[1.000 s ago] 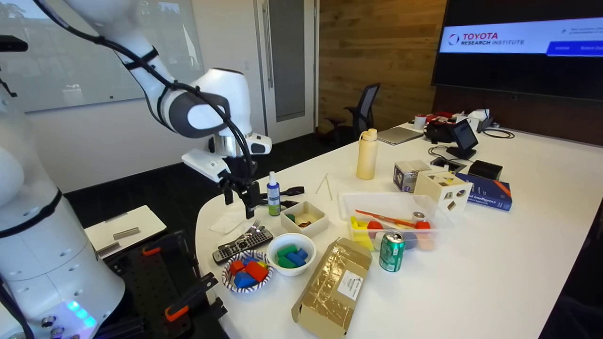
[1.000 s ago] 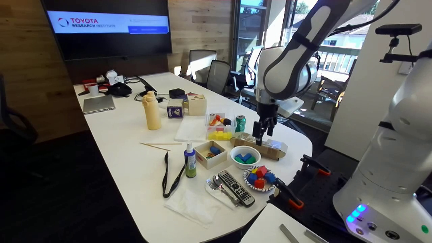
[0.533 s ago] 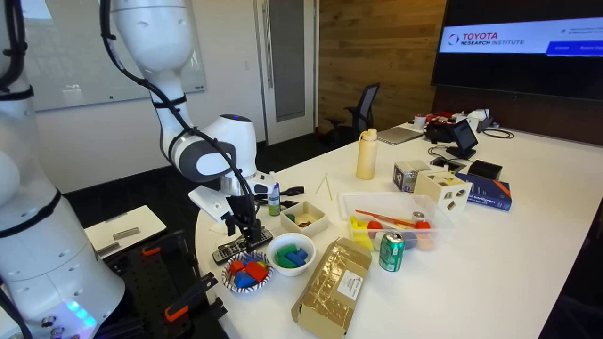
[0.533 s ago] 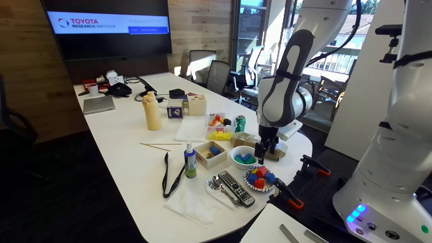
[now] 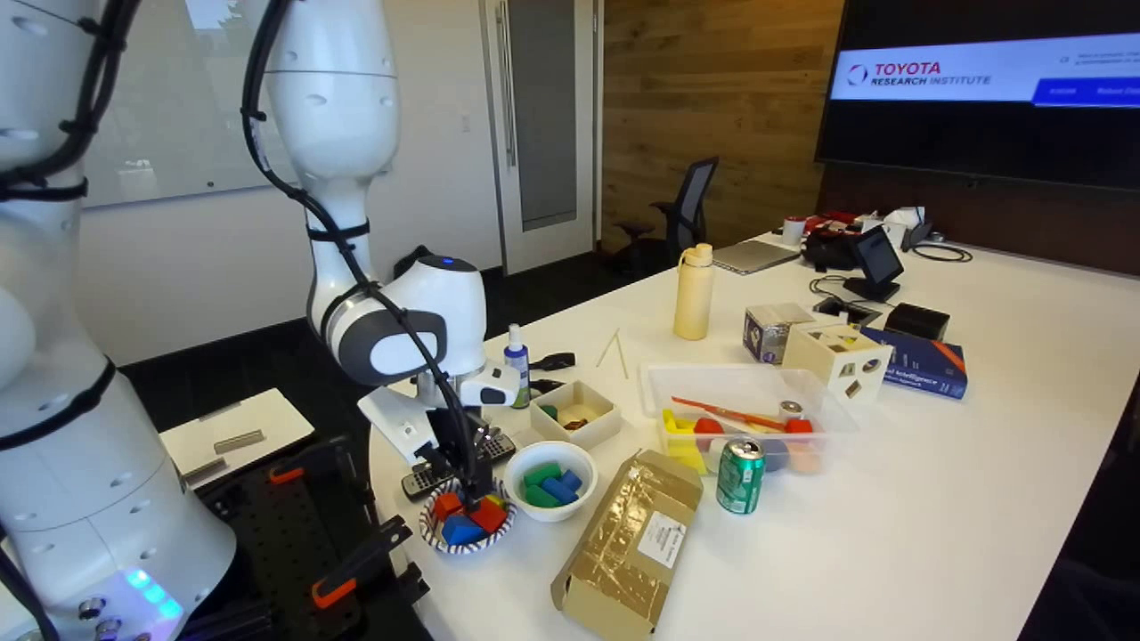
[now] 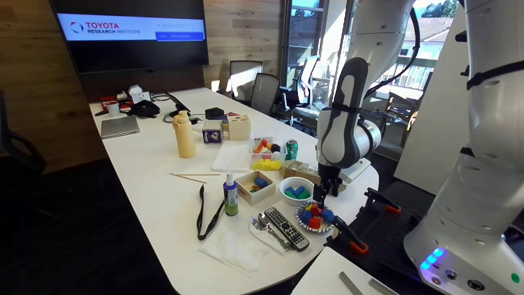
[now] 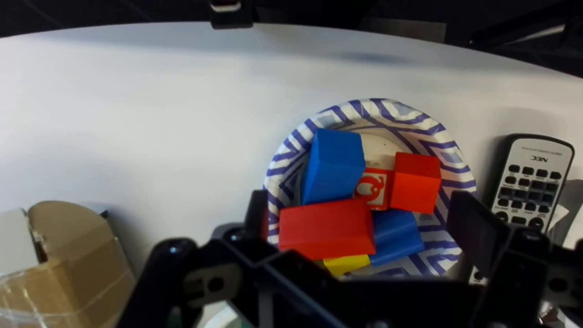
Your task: Put the orange cylindrical block in the box.
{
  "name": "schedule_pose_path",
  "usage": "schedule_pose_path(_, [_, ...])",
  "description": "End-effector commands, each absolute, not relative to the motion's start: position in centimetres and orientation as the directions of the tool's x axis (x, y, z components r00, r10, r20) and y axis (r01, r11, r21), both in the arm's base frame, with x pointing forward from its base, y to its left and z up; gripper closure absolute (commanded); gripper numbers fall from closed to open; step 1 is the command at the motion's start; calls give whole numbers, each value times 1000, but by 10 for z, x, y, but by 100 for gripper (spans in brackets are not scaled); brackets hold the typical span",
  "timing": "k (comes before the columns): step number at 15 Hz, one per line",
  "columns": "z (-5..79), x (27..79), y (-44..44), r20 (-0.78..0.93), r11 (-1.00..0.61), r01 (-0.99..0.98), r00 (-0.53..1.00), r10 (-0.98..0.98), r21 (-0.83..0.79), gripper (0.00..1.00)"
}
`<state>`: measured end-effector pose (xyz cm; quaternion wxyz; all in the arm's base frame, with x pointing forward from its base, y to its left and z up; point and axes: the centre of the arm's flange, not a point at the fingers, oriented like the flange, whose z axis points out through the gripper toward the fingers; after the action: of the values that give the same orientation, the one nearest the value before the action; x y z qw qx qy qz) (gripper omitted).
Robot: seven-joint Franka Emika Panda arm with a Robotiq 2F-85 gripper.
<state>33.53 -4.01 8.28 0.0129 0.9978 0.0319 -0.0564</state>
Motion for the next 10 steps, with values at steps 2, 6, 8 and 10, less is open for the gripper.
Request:
schedule_pose_path(2, [65, 325, -37, -87, -999, 37, 996, 36, 8, 0])
schedule_pose_path(6, [60, 332, -37, -77, -999, 34, 997, 33, 17, 0])
schedule_pose_path(8, [58, 338, -38, -76, -999, 34, 997, 32, 21, 0])
schedule_pose_path(10, [54, 346, -38, -77, -999, 37, 996, 35, 21, 0])
